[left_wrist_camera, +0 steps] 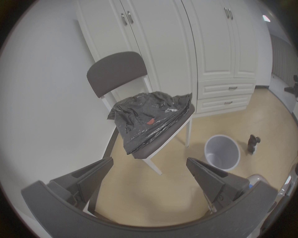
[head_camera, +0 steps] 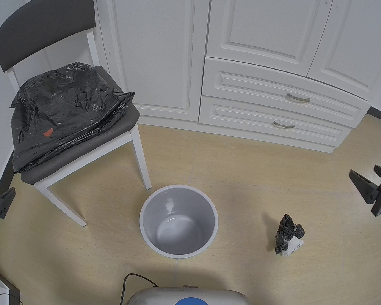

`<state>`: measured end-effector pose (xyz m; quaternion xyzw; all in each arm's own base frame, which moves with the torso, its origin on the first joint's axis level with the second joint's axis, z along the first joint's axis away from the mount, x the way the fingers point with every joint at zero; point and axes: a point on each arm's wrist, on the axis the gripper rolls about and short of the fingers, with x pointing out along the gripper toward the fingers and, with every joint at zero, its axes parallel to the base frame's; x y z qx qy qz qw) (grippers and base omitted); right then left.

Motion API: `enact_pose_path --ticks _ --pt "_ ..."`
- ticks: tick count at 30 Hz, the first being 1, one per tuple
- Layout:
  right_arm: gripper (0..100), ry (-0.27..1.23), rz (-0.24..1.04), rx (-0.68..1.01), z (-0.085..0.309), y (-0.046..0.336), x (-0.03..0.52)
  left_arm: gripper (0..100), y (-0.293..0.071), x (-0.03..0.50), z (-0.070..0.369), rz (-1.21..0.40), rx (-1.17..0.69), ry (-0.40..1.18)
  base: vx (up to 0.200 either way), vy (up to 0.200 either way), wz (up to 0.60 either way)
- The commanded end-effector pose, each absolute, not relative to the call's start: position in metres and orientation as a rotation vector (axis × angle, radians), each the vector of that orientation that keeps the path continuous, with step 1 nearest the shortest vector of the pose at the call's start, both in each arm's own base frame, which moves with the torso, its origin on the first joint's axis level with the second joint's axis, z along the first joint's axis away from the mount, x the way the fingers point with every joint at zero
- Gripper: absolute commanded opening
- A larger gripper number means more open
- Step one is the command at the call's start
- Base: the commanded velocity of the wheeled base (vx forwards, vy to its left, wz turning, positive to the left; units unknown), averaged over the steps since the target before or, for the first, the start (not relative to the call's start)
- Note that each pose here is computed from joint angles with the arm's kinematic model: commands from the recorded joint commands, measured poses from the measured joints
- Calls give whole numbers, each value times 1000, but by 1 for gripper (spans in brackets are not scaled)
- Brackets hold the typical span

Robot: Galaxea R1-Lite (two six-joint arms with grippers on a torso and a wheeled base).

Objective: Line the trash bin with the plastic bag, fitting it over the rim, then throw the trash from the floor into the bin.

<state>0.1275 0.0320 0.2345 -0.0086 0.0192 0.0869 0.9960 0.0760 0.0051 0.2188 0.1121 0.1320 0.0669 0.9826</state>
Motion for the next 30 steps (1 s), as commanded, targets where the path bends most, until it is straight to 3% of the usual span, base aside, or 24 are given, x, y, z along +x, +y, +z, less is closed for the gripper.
enact_pose_path --ticks 1,5,13,30 --pt "100 136 250 32 218 61 158 100 10 117 216 179 287 407 0 0 0" --pt "100 180 268 35 210 75 171 100 19 143 209 216 328 461 0 0 0" --pt "100 94 235 111 213 88 193 100 46 171 185 326 351 532 0 0 0" --pt "100 48 251 125 219 91 191 100 85 194 162 469 333 556 0 0 0"
